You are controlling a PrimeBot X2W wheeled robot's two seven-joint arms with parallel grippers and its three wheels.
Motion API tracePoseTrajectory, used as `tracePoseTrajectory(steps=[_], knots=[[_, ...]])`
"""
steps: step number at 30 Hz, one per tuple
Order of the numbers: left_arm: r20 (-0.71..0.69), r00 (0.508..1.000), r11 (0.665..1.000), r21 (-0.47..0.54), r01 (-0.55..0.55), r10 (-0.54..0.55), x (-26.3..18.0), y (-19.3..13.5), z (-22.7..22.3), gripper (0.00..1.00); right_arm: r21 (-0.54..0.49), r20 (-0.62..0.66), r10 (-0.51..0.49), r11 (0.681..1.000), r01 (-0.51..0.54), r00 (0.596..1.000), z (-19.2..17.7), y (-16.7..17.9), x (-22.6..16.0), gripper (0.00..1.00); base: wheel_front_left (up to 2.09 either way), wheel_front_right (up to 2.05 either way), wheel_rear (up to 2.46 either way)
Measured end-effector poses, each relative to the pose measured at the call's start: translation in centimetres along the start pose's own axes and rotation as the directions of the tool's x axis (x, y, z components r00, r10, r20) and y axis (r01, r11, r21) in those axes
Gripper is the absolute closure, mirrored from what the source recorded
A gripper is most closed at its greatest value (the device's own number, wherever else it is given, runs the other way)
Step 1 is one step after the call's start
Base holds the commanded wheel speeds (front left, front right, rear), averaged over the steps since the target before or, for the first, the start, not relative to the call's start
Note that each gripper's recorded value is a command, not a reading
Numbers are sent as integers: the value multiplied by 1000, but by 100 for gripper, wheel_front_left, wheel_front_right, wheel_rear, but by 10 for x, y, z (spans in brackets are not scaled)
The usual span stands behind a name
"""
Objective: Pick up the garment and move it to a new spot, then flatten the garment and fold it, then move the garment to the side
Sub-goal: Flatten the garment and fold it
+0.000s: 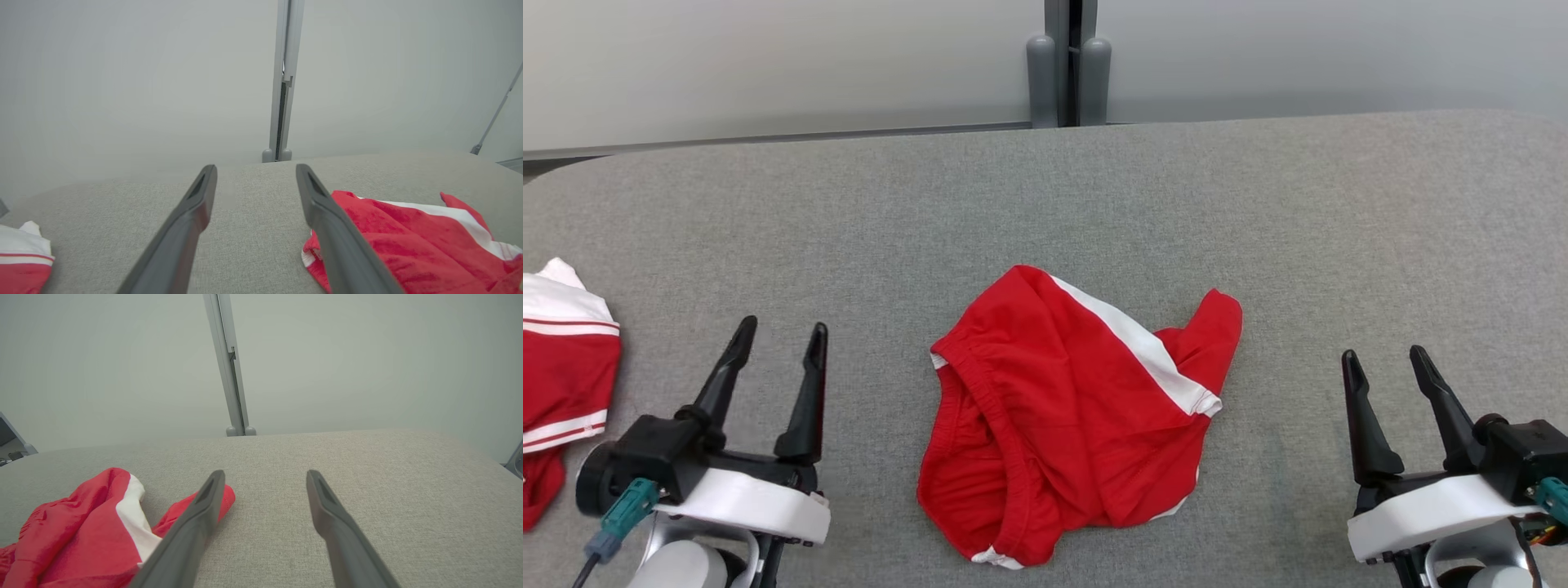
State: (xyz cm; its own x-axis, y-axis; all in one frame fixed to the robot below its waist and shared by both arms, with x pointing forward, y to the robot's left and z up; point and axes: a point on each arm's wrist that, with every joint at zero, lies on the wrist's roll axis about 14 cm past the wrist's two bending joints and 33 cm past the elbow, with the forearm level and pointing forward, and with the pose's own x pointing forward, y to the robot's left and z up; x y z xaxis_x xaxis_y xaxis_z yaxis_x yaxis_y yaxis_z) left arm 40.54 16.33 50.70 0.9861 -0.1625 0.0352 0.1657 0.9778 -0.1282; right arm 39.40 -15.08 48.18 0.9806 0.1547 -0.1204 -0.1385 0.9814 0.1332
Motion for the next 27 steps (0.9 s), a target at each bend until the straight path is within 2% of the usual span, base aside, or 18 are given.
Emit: tracePoseTrajectory(steps=[4, 11, 27], knots=[[41, 997, 998, 24, -61, 60, -9, 19, 13, 0, -7, 3, 10, 1000, -10, 1000, 3, 4, -5, 0, 0, 0, 0], [37, 995, 994, 54, -93, 91, -23, 31, 12, 0, -12, 1, 25, 1000, -25, 1000, 5, 10, -8, 0, 0, 0, 0], [14, 996, 994, 60, -91, 90, -26, 34, 3, 0, -9, -12, 28, 1000, -28, 1000, 2, 11, -7, 0, 0, 0, 0]])
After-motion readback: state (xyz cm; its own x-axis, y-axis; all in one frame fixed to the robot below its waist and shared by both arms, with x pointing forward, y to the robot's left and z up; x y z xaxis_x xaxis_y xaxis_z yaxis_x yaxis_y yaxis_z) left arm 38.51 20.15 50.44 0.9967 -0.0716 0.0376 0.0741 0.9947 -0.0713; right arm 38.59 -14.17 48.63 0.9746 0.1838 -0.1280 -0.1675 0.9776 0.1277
